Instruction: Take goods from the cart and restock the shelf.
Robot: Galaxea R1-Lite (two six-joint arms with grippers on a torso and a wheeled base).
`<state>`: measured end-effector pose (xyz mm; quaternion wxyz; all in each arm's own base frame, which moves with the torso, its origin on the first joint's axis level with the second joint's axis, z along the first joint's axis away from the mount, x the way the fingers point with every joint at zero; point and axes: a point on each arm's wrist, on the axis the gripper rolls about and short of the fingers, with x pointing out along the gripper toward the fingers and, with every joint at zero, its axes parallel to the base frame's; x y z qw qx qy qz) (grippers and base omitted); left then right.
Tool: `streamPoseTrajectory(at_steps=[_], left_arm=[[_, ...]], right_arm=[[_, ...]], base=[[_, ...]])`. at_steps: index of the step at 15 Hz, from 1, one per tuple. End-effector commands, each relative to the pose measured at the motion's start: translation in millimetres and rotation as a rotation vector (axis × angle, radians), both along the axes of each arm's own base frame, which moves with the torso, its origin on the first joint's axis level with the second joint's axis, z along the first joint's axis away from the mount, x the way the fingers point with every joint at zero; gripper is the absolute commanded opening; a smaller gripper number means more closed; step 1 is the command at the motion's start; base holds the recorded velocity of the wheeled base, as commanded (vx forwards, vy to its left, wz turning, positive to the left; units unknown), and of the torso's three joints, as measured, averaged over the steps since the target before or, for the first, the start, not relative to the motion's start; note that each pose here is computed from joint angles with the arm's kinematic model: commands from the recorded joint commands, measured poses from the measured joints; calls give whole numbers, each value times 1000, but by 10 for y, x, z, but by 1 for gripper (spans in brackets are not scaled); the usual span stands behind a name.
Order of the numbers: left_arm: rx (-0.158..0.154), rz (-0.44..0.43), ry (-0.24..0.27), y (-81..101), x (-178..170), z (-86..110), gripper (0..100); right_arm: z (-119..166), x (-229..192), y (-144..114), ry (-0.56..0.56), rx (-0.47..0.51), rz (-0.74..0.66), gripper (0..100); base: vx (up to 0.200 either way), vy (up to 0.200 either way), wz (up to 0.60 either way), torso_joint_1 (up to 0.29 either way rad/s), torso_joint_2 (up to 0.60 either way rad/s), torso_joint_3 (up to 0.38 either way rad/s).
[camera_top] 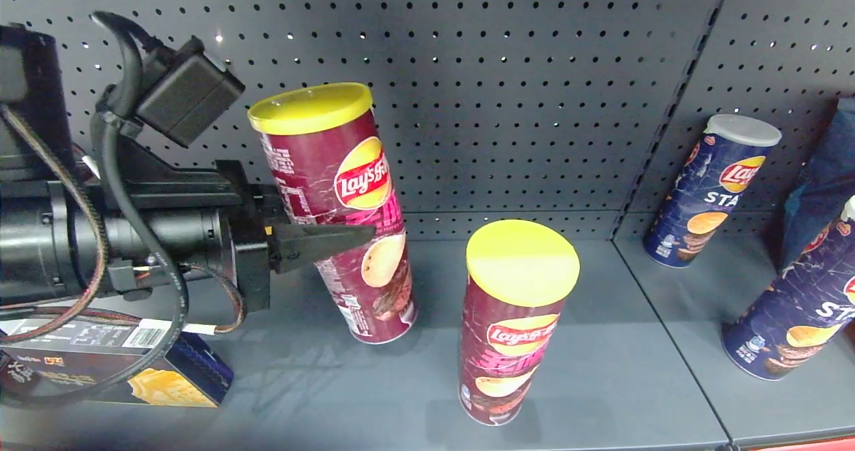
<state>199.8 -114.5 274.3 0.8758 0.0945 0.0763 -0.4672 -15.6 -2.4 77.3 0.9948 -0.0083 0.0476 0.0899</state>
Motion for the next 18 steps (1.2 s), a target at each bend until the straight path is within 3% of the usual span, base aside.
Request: streamPoseTrajectory(at_steps=[1,7,18], left_arm=[[46,-53,10,-108,145,-127,0],[106,-27,-7,-148,499,-281,0],[90,-39,-37,-395,928,-253,0]], right_arm=[[0,3,1,5,-1,1,100],[0,3,1,5,-1,1,100],[0,3,1,5,-1,1,100]], base=[[0,0,0,0,0,0],[0,0,0,0,0,0],[0,0,0,0,0,0]])
